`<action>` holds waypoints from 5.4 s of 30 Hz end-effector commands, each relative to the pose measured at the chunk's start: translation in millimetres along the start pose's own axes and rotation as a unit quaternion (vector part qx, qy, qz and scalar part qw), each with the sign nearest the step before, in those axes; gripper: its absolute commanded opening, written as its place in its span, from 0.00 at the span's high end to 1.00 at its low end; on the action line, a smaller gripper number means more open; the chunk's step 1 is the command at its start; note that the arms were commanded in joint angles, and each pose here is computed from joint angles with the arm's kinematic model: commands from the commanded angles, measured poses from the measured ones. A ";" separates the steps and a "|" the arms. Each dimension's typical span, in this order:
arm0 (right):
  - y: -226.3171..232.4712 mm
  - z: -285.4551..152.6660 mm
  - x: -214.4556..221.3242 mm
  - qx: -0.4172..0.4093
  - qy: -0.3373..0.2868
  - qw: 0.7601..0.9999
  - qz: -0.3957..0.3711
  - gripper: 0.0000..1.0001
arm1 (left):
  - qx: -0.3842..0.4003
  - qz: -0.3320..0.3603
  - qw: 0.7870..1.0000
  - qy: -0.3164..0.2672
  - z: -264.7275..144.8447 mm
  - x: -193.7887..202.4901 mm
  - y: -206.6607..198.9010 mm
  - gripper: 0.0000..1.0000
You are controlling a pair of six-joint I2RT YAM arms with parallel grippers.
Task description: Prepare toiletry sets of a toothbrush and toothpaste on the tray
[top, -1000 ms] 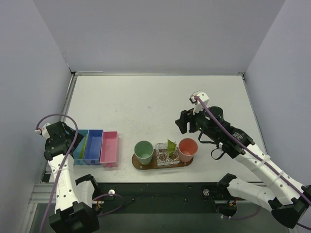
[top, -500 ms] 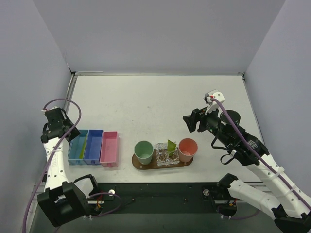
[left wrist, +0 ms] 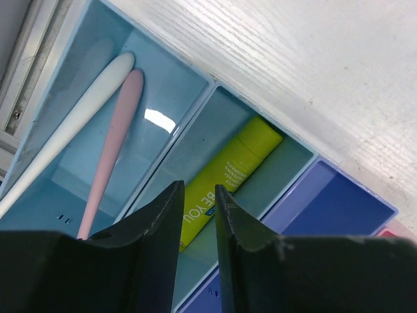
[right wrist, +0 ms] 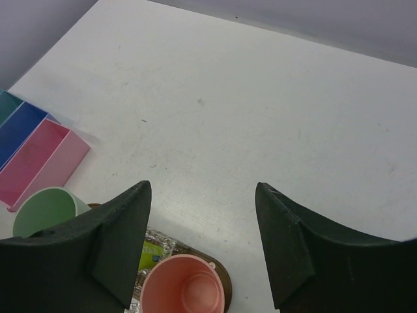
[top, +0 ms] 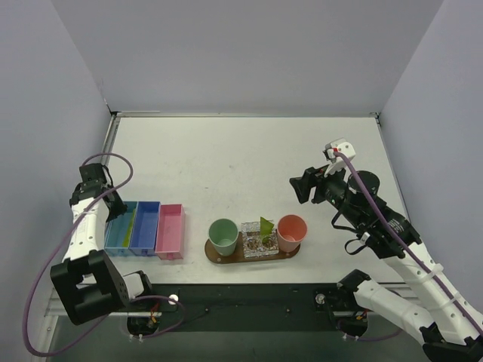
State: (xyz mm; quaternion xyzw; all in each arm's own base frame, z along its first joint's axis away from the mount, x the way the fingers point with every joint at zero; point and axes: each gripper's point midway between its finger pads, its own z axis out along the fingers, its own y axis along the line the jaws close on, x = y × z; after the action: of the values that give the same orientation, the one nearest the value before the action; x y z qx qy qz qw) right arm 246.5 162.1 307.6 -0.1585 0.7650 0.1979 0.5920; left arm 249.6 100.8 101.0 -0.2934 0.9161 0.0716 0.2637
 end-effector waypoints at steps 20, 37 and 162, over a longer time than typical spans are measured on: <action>-13.4 -10.2 -15.0 0.011 -0.056 0.998 0.015 0.40 | -0.047 0.066 0.989 0.120 48.4 11.3 -11.7 0.50; -20.1 -15.7 -15.4 0.026 -0.071 0.997 0.016 0.39 | -0.059 0.105 0.985 0.124 47.1 12.8 -21.6 0.76; -250.7 29.1 18.5 0.455 0.085 0.870 0.169 0.42 | -0.042 -0.030 0.988 0.143 44.0 53.8 -8.7 0.62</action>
State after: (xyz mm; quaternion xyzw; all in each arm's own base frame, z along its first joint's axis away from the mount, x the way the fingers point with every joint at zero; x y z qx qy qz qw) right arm 364.0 -44.4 239.8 0.2573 0.8380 -0.0950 0.4717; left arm 259.7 82.6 37.8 -0.3527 0.9231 0.0363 0.1490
